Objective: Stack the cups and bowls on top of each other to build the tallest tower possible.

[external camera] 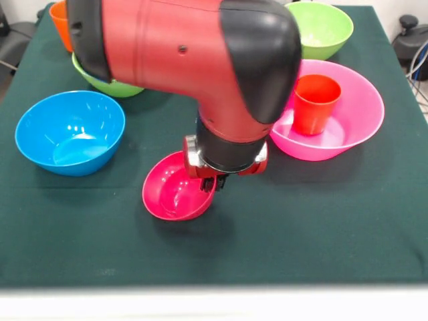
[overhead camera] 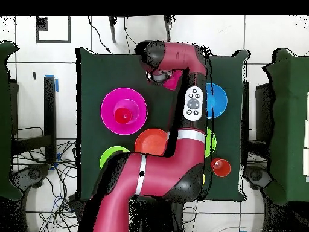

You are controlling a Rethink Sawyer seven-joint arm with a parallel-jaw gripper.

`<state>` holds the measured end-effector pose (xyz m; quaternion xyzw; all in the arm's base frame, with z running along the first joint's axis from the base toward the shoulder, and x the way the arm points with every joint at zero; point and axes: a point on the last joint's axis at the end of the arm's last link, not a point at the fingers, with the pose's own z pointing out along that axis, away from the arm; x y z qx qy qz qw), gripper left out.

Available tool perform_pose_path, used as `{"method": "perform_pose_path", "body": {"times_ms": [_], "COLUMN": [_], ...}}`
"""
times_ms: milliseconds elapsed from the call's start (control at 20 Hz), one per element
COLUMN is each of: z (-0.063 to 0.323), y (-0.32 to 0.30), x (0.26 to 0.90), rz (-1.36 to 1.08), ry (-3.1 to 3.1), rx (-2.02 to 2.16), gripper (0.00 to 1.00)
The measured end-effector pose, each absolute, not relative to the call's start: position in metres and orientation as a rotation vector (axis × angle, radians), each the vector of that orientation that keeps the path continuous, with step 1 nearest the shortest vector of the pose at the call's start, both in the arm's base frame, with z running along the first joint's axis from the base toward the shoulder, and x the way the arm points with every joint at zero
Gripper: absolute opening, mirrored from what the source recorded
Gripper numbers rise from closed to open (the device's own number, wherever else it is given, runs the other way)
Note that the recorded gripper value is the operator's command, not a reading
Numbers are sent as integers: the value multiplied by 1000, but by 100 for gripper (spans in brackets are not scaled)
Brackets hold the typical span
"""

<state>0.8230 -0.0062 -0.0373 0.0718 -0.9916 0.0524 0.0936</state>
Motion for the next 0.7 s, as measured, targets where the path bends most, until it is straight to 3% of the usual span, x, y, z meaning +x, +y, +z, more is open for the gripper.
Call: {"method": "perform_pose_path", "body": {"times_ms": [700], "z": [-20], "y": [51], "x": [835], "rz": [401], "ry": [-2901], "rx": [366], "gripper": [0]}}
